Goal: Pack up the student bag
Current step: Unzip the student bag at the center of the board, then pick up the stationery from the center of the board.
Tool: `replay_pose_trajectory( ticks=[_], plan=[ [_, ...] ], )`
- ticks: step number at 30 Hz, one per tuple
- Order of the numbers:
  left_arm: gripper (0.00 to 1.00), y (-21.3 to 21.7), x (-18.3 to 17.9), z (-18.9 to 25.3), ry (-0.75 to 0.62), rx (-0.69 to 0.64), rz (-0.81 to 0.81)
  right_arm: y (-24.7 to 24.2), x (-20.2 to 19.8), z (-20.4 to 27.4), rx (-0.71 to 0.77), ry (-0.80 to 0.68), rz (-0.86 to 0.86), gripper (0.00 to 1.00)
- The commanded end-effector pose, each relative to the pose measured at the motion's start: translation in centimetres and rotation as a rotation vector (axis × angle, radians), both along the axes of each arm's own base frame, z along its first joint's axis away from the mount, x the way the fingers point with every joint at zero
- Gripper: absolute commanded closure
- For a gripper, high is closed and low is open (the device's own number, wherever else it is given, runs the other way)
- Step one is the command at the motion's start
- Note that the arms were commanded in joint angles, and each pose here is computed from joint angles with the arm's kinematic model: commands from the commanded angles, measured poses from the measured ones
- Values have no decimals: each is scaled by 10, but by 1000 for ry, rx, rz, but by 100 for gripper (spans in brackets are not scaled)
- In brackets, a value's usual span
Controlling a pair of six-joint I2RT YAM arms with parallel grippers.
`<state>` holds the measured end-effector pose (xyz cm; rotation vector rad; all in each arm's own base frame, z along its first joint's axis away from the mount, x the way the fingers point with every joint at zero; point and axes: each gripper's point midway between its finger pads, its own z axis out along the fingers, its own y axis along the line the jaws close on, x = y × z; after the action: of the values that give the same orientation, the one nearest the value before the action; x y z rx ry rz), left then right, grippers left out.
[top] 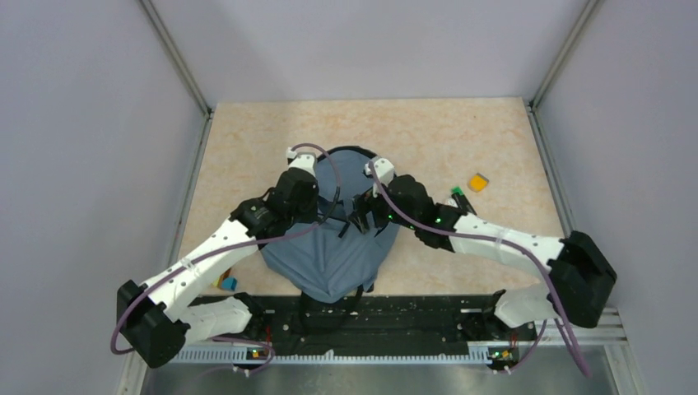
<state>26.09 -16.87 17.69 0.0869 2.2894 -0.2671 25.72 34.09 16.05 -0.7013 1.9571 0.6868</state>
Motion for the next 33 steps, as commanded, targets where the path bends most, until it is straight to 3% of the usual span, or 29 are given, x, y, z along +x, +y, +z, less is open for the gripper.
replay_pose_trajectory(
  ticks=[1,6,14,25,33],
  plan=[
    [100,8,21,35,-126,56,-29,-37,2,53,2,-74,-123,14],
    [100,8,21,39,-137,57,-76,-95,12,53,-5,-23,-301,8],
    [100,21,23,47,-184,117,-86,-234,53,-16,-79,125,-765,5],
    [100,32,18,36,-197,106,-58,-254,92,-81,-319,226,-812,14],
    [100,31,18,34,-190,100,-61,-259,111,-92,-396,222,-806,18]
  ],
)
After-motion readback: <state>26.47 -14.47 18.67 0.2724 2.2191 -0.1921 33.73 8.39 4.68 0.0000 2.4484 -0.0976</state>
